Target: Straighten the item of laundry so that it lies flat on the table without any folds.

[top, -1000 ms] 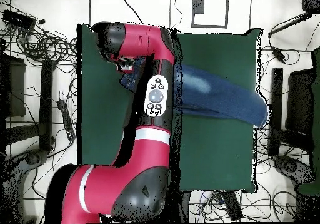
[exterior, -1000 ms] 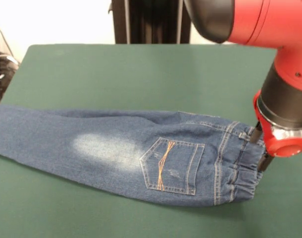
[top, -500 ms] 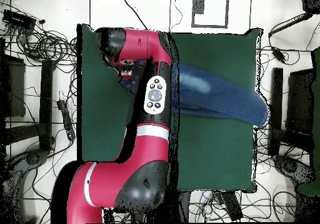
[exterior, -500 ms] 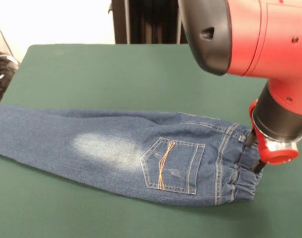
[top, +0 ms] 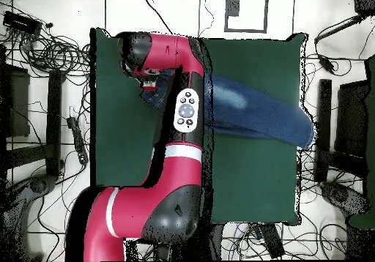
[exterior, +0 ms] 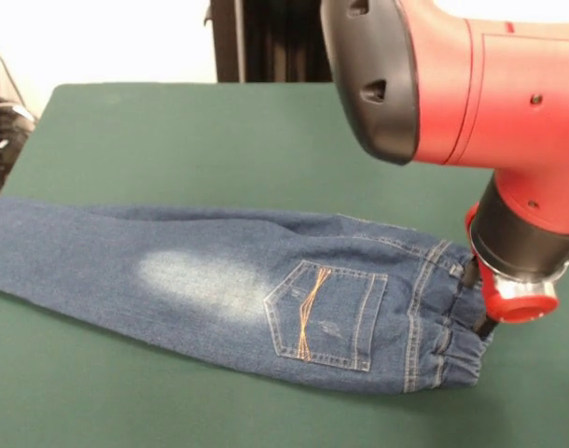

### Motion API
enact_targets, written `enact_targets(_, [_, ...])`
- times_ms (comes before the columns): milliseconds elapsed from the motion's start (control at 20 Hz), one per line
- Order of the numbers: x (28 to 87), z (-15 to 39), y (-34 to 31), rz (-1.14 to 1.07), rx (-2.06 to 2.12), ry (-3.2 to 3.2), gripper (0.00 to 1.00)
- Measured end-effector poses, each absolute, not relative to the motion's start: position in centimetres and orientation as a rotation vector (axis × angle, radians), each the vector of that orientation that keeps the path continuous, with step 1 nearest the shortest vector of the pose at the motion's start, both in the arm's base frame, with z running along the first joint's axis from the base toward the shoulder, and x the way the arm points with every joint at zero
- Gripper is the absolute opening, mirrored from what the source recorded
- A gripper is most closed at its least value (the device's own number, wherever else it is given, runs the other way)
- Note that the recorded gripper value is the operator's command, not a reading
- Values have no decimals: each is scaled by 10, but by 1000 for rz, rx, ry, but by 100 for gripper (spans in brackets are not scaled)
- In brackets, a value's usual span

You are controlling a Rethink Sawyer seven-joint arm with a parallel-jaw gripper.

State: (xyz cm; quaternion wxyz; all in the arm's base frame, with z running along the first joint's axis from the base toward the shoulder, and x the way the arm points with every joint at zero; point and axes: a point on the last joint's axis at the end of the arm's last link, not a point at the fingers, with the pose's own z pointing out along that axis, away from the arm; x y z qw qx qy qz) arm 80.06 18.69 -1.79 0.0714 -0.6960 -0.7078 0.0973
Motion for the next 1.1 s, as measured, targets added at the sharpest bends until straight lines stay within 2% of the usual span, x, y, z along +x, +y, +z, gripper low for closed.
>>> enact_targets(50, [803, -17, 184, 282, -2097, -2124, 0])
enact_targets(750, [806, -7, 179, 229, -2100, -2078, 0])
enact_targets(1100, [806, 25, 173, 221, -2118, -2048, 0])
